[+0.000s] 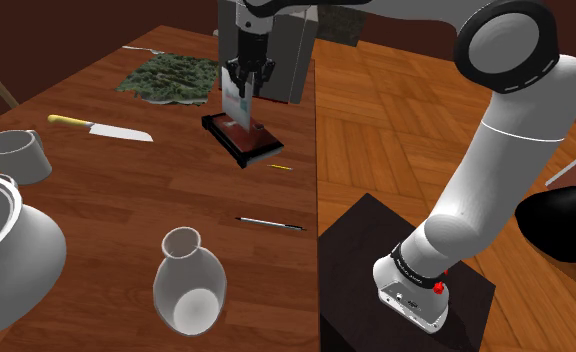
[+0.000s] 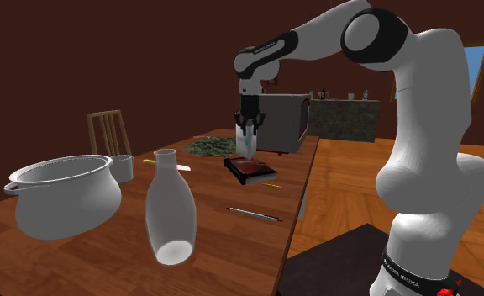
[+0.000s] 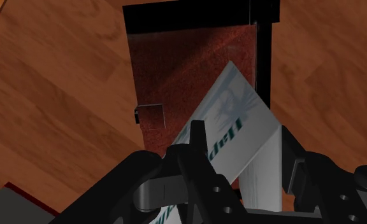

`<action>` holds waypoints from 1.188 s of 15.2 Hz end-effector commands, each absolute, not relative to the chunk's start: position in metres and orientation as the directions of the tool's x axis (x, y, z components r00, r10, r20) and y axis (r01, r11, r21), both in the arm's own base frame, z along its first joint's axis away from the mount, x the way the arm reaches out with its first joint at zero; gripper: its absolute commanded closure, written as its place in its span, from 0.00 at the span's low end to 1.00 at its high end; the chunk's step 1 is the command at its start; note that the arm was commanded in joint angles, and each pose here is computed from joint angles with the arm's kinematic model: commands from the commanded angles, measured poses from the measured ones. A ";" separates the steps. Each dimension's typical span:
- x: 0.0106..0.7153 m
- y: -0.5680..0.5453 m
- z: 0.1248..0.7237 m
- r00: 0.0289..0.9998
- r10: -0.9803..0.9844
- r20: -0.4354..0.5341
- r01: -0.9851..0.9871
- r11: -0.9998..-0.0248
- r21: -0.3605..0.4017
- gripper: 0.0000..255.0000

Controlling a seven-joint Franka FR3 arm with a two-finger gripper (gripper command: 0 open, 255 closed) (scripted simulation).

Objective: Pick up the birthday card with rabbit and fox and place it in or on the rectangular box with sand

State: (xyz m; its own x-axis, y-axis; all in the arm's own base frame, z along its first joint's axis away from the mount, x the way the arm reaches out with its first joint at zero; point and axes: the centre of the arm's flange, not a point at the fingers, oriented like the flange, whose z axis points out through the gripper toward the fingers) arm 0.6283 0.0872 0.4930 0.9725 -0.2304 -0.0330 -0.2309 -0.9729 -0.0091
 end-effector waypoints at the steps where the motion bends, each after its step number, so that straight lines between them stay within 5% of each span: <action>1: 0.629 0.087 0.483 0.973 -0.230 -0.032 -0.231 -0.973 -0.009 1.00; 12: 0.629 0.087 0.466 0.973 -0.230 -0.032 -0.231 -0.973 -0.009 1.00; 13: 0.629 0.087 0.466 0.973 -0.230 -0.032 -0.231 -0.973 -0.009 0.00; 18: 0.629 0.087 0.466 0.973 -0.230 -0.032 -0.231 -0.973 -0.009 0.00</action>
State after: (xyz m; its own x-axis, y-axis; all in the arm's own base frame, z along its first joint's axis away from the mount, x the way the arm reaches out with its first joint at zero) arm 0.6286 0.0870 0.4656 0.9726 -0.2305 -0.0319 -0.2309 -0.9729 -0.0095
